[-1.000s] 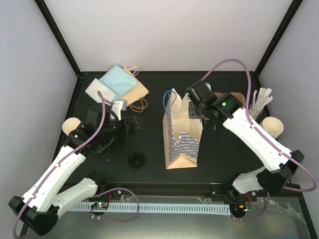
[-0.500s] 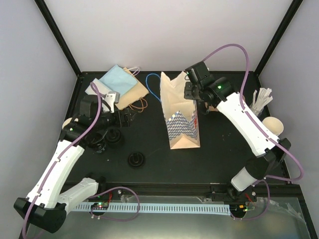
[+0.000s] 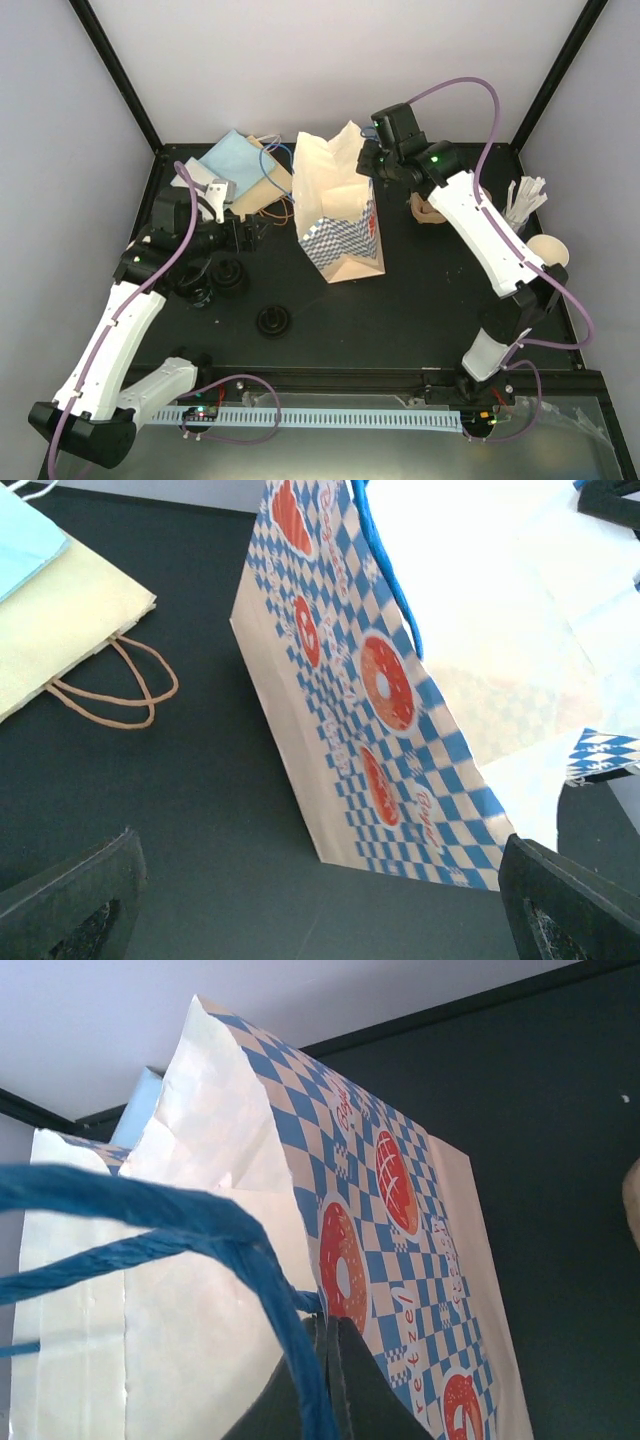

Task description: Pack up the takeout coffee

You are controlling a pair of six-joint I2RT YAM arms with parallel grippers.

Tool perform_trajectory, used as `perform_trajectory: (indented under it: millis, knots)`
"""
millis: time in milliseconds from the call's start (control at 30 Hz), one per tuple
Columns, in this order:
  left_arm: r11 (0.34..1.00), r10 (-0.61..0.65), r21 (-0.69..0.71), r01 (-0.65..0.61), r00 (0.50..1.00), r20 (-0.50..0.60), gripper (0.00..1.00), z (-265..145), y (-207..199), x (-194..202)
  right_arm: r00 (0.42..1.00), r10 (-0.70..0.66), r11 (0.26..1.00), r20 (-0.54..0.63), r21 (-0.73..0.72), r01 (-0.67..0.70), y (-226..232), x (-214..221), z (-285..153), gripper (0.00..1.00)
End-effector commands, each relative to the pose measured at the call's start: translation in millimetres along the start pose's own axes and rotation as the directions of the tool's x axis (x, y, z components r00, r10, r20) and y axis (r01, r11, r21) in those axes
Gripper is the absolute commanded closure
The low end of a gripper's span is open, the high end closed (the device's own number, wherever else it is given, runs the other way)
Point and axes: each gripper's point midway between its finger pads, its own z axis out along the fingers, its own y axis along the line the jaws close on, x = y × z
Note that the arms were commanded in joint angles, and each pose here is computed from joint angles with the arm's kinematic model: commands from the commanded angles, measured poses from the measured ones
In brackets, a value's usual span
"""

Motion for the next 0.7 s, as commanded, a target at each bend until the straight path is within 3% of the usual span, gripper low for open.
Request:
perform_trajectory:
  millis: [0,167,367,533,667]
  knots:
    - [0.999,0.034,0.018,-0.034,0.999,0.032,0.01,-12.2,-7.7,-12.6,0.998,0.068,0.996,0.018,-0.055,-0.067,15.3,-11.1,4.2,0.99]
    - [0.999,0.043,0.017,-0.044,0.998,0.043,0.01,-17.1,-8.2,-14.4,0.994,0.105,0.994,0.032,-0.046,-0.104,12.5,-12.7,4.1,0.96]
    - [0.996,0.081,0.024,-0.082,0.996,0.044,0.01,-19.4,-10.4,-14.0,0.997,0.072,0.997,0.035,-0.025,-0.071,5.5,-9.1,0.6,0.56]
    - [0.998,0.062,-0.035,-0.06,0.997,0.047,0.01,-21.5,-0.9,-15.3,1.0,0.013,1.0,0.024,-0.011,-0.013,-1.9,-2.8,-7.6,0.54]
    - [1.0,-0.007,-0.001,0.007,1.0,0.03,0.01,-19.0,-6.2,-16.2,0.997,-0.068,0.995,0.031,-0.073,0.07,4.9,-1.1,-22.7,0.39]
